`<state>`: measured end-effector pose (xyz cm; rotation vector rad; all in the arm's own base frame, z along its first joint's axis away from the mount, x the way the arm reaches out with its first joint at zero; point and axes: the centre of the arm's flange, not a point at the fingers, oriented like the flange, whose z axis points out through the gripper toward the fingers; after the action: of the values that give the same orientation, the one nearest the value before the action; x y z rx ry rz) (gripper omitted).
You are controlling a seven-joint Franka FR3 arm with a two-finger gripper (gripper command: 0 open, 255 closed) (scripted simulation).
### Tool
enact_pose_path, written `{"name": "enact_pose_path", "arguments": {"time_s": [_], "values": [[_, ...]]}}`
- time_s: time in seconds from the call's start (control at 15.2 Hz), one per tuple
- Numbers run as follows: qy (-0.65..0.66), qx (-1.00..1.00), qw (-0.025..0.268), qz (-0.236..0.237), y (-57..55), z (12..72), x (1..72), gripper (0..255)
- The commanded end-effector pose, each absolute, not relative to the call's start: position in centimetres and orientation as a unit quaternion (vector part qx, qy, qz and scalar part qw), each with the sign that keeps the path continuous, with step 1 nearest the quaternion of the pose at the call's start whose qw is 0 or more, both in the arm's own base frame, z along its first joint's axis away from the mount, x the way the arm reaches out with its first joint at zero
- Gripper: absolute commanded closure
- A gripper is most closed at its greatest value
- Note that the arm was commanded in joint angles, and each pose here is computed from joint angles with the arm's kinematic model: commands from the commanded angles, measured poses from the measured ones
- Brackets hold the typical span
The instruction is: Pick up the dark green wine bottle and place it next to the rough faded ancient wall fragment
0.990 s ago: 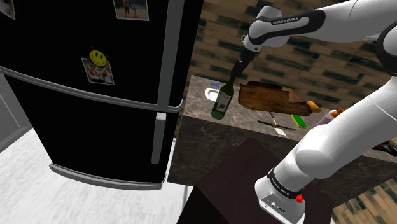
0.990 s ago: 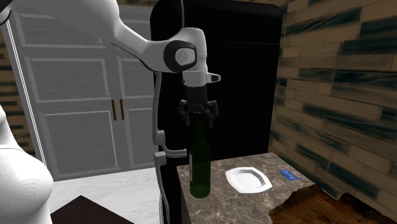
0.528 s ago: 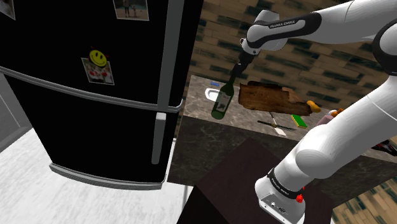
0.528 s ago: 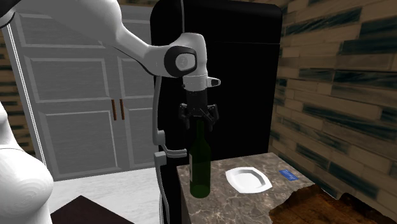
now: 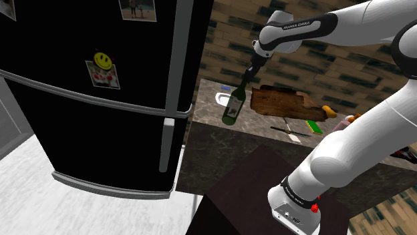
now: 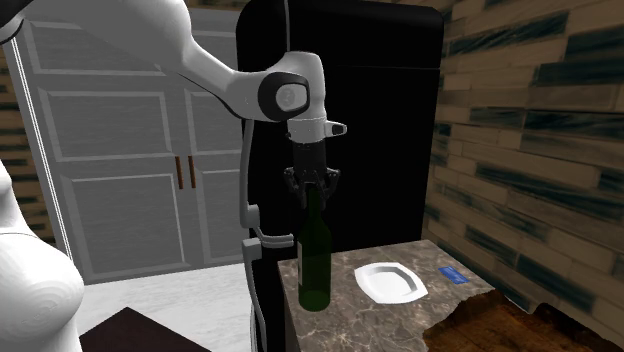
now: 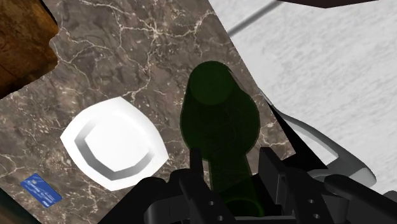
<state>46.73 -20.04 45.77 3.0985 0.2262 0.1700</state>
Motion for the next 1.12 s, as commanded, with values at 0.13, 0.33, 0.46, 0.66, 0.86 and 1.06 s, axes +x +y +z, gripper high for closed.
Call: {"name": "enact_pose_path", "arguments": {"time_s": [0.13, 0.33, 0.46, 0.66, 0.86, 1.06], "values": [[0.073, 0.996, 0.015, 0.054, -20.0, 45.8, 46.7, 255], [0.073, 0.996, 0.015, 0.054, -20.0, 46.8, 46.7, 255], [0.073, 0.996, 0.015, 0.054, -20.0, 47.9, 46.7, 255], [0.073, 0.996, 0.015, 0.054, -20.0, 49.4, 46.7, 255], [0.073, 0.996, 0.015, 0.054, -20.0, 51.0, 46.7, 255], [0.073, 0.996, 0.015, 0.054, -20.0, 52.6, 46.7, 255]]}}
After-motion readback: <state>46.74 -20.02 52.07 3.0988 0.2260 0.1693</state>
